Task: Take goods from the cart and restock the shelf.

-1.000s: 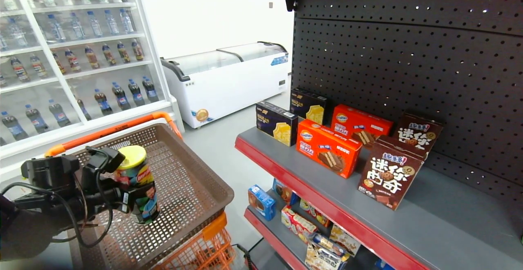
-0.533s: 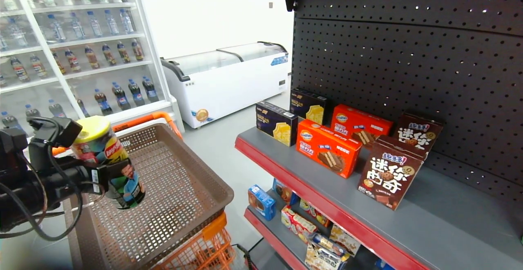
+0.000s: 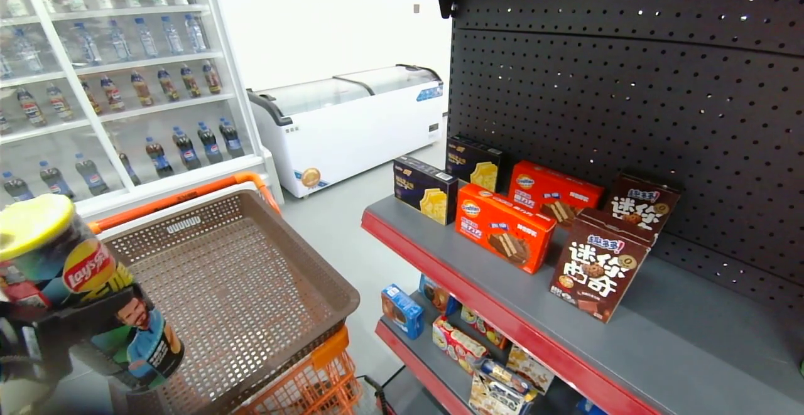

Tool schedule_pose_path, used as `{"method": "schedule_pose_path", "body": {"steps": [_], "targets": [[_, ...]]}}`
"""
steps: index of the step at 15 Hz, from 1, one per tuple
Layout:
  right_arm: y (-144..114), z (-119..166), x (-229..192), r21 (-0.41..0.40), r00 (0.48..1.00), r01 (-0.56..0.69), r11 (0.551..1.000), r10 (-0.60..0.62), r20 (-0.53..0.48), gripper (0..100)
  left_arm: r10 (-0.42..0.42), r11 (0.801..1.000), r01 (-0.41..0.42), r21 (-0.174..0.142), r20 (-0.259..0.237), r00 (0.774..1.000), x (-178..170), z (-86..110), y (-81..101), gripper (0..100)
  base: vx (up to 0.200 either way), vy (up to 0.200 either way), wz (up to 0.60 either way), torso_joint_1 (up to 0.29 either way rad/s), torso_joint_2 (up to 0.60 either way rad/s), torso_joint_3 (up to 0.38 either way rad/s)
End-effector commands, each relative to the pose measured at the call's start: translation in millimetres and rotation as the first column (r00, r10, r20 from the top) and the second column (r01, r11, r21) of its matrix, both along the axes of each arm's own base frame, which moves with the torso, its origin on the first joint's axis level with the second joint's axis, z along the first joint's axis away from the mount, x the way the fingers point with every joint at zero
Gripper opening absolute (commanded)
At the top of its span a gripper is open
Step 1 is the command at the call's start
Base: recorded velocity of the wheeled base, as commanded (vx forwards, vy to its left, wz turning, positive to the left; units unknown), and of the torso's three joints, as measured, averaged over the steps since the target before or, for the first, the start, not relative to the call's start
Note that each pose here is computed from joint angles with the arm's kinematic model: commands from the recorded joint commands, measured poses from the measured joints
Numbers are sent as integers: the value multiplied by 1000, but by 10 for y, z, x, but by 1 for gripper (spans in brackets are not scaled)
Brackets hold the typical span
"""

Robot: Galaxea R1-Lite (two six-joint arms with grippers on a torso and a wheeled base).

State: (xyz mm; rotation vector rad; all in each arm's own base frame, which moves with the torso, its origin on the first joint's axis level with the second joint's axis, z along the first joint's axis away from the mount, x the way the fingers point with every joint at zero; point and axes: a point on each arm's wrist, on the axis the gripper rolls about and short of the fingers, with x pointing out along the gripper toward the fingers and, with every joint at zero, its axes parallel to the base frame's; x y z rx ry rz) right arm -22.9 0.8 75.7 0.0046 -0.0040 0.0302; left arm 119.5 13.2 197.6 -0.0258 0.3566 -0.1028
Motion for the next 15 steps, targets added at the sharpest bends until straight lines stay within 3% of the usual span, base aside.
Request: {"method": "schedule_pose_path", "body": {"steps": [1,3,7,10,13,15], "targets": [[0,1,1,0,1000,0,1000,0,-1,100,-7,1000,6,11,99,995,-402,-49,-70,0,0,0,0,0,0,0],[0,1,1,0,1000,0,1000,0,-1,100,-4,1000,2,16,128,992,-549,-107,-90,0,0,0,0,0,0,0],[0,1,1,0,1000,0,1000,0,-1,100,-121,993,115,37,227,966,-961,-444,-179,0,0,0,0,0,0,0],[1,1,1,-2,1000,-4,1000,4,-1,100,-89,996,79,46,322,942,-1149,-456,-181,0,0,0,0,0,0,0],[1,1,1,-2,1000,-4,1000,4,-1,100,-77,997,67,44,315,946,-1195,-500,-180,0,0,0,0,0,0,0],[1,1,1,-2,1000,-4,1000,4,-1,100,-79,997,68,43,312,947,-1203,-512,-180,0,0,0,-600,0,7,7]]}}
